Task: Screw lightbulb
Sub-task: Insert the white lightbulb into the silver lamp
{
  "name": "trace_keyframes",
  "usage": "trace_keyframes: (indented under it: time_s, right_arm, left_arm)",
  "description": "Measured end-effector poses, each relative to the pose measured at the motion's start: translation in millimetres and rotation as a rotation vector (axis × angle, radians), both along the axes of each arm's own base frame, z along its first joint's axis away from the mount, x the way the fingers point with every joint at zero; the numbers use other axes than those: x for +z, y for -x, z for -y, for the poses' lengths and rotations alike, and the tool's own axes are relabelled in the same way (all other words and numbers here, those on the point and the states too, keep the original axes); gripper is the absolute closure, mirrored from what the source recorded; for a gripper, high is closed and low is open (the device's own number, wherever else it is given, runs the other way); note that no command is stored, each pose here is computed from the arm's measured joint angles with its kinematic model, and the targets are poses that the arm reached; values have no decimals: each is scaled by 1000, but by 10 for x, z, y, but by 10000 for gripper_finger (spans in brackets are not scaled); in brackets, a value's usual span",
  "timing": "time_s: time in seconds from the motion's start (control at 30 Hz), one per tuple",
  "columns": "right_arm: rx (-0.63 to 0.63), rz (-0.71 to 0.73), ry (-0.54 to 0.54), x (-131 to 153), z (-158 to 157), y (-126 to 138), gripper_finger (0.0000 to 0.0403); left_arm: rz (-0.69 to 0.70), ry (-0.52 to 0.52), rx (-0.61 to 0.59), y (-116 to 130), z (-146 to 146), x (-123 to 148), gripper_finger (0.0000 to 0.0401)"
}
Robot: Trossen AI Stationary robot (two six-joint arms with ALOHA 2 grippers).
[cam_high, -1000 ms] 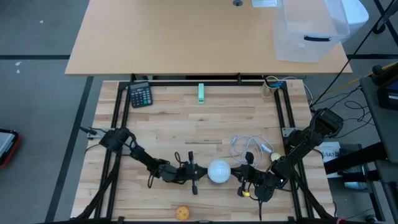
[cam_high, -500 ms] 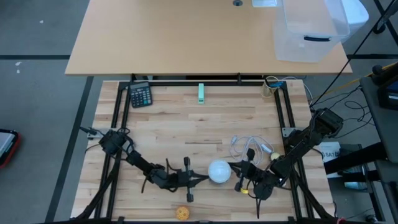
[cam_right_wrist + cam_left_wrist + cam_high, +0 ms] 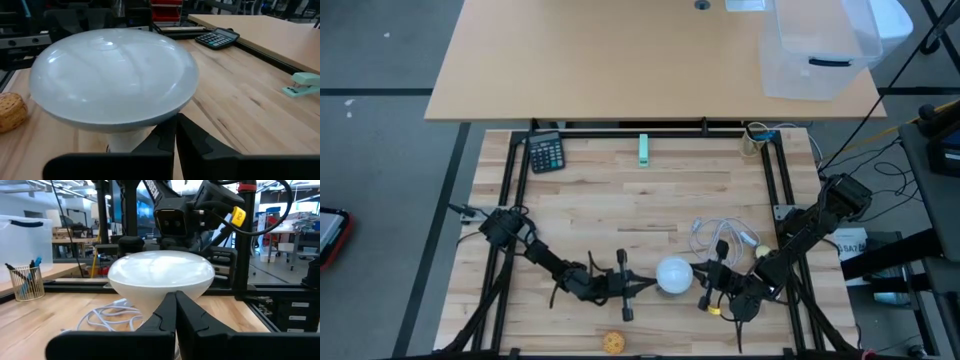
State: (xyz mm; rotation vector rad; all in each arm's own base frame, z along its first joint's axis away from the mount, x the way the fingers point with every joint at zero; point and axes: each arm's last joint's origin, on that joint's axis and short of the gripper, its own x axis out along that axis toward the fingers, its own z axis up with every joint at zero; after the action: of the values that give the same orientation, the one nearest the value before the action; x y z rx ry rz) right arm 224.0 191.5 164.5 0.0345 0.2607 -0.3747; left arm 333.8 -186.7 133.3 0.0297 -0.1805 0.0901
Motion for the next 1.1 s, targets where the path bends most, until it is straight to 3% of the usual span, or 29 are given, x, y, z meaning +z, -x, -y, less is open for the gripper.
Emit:
trace_keyframes:
  time_s: [0.3,0.8,1.1]
  right_arm:
    - [35,-8,5,-6,-62,58,401]
    - [128,-44,-23,-20,-142,113,401]
    - [103,-75,-48,-77,-126,160,401]
  left_arm:
    - [-27,-13,22,-44,-68,-29,401]
    - [-52,51,72,-139,-249,-65,401]
    - [-60,45,42,-30,-43,-70,401]
